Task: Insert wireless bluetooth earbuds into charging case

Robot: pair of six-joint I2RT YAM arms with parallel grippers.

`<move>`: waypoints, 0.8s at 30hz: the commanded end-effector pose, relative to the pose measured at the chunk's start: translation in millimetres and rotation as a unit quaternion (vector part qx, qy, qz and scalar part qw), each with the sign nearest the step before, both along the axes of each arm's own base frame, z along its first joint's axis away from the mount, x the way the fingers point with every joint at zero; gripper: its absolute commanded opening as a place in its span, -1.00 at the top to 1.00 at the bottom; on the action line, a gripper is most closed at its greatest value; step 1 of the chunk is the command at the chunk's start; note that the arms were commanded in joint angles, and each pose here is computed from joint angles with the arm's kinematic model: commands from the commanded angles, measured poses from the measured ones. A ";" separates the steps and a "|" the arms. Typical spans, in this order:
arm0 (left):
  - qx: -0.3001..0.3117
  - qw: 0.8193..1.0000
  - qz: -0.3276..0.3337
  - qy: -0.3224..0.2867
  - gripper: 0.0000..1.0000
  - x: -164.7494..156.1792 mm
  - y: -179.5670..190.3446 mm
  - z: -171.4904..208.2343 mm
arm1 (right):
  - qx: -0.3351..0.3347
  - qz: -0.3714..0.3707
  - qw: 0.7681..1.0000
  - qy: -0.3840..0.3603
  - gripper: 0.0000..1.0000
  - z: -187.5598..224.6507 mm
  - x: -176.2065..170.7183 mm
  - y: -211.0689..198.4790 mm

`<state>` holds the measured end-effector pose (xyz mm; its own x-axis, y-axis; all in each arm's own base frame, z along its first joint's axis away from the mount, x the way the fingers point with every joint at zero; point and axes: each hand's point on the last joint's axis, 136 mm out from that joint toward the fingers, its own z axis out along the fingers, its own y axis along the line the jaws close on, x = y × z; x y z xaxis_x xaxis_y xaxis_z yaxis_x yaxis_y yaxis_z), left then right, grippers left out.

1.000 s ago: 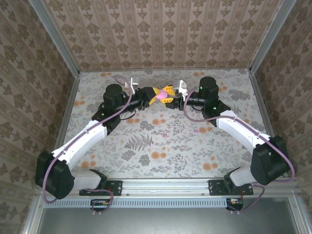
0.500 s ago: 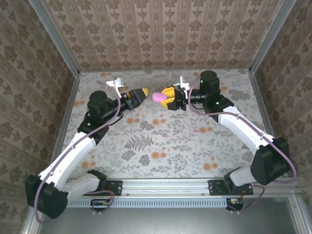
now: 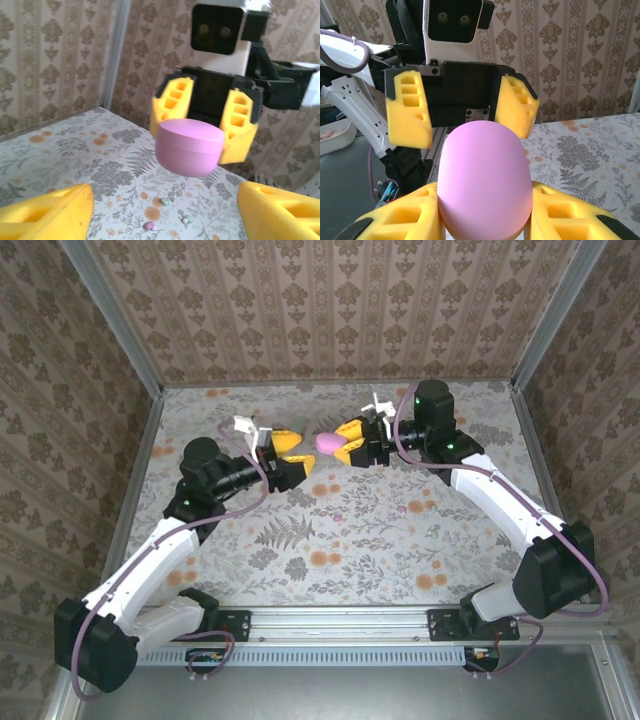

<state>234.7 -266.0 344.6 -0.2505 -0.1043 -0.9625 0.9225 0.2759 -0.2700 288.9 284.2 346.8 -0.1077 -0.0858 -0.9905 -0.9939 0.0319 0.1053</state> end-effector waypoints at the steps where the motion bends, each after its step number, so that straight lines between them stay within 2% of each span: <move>1: -0.002 0.997 -0.068 -0.043 -0.51 -20.8 -10.7 7.9 | 0.010 0.020 1.000 -0.012 0.36 9.5 -3.8 2.1; 7: 0.004 0.994 -0.089 -0.061 -0.39 -24.7 -19.6 5.8 | 0.009 0.027 0.999 -0.026 0.36 8.2 -5.9 3.8; 15: 0.030 0.985 -0.083 -0.151 -0.28 -26.9 -22.9 -4.2 | -0.003 0.049 0.997 -0.052 0.36 -1.5 -17.4 5.3; 24: 0.026 0.984 -0.082 -0.153 -0.10 -25.0 -24.5 0.5 | -0.007 0.054 0.997 -0.061 0.36 -5.1 -19.9 5.1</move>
<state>213.0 -288.9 331.2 -0.0274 -0.0071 -0.9996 0.9896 0.1412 -0.0281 274.8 287.8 336.0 -0.0055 -0.1118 -0.9937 -0.9991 -0.0407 0.0101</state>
